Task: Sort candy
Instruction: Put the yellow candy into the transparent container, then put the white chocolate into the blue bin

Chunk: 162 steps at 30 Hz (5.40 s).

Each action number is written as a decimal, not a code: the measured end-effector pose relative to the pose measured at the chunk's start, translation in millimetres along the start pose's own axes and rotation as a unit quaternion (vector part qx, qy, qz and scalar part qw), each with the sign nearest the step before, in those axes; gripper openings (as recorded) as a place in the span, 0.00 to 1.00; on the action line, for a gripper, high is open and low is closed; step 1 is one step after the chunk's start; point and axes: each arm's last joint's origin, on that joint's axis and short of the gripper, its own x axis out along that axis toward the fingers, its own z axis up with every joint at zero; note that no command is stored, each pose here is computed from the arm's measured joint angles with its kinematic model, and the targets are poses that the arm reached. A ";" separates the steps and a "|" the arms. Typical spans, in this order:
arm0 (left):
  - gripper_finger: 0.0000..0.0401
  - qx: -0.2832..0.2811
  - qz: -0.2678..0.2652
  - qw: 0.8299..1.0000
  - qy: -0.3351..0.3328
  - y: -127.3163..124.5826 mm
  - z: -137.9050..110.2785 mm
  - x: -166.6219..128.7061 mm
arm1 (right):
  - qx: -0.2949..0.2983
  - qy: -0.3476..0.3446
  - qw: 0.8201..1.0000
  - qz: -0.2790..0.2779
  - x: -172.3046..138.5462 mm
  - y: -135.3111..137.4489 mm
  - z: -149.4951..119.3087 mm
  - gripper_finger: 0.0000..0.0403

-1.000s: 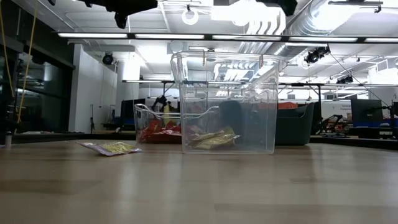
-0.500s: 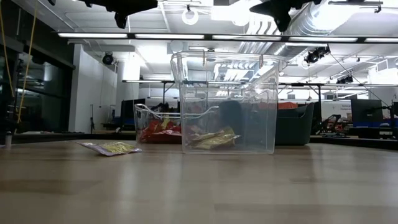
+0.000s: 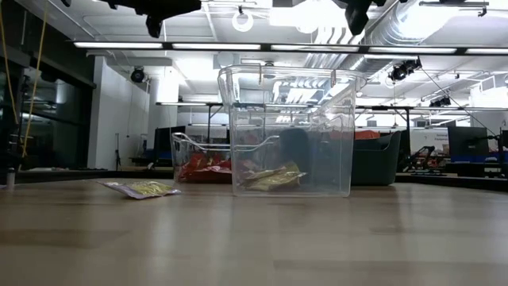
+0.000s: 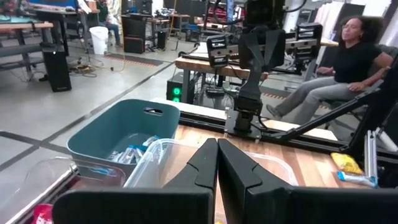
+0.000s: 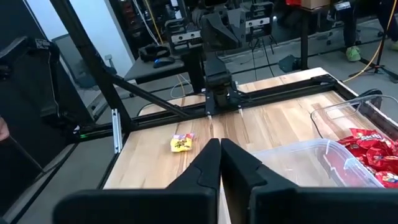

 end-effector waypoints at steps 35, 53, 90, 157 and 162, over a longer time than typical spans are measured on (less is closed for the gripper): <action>0.58 0.090 -0.074 0.877 0.466 -81.0 -38.8 4.9 | 0.009 0.022 1.000 -0.015 -0.2 -1.5 -4.6 0.00; 0.58 0.160 -0.066 0.834 0.524 -75.7 -137.6 56.1 | 0.014 0.042 0.999 -0.020 -0.3 -2.3 -8.4 0.00; 0.01 -0.011 -0.048 0.959 0.280 -37.7 -22.1 -2.9 | 0.003 0.049 0.999 -0.021 -0.5 -2.6 -9.8 0.00; 0.45 0.128 -0.027 0.953 0.274 -36.4 -12.4 149.9 | -0.047 -0.085 0.993 -0.062 -2.1 0.1 14.9 0.00; 0.46 0.056 -0.050 0.986 0.147 -24.6 63.8 95.6 | -0.027 -0.127 0.991 -0.042 -10.7 7.8 39.8 0.00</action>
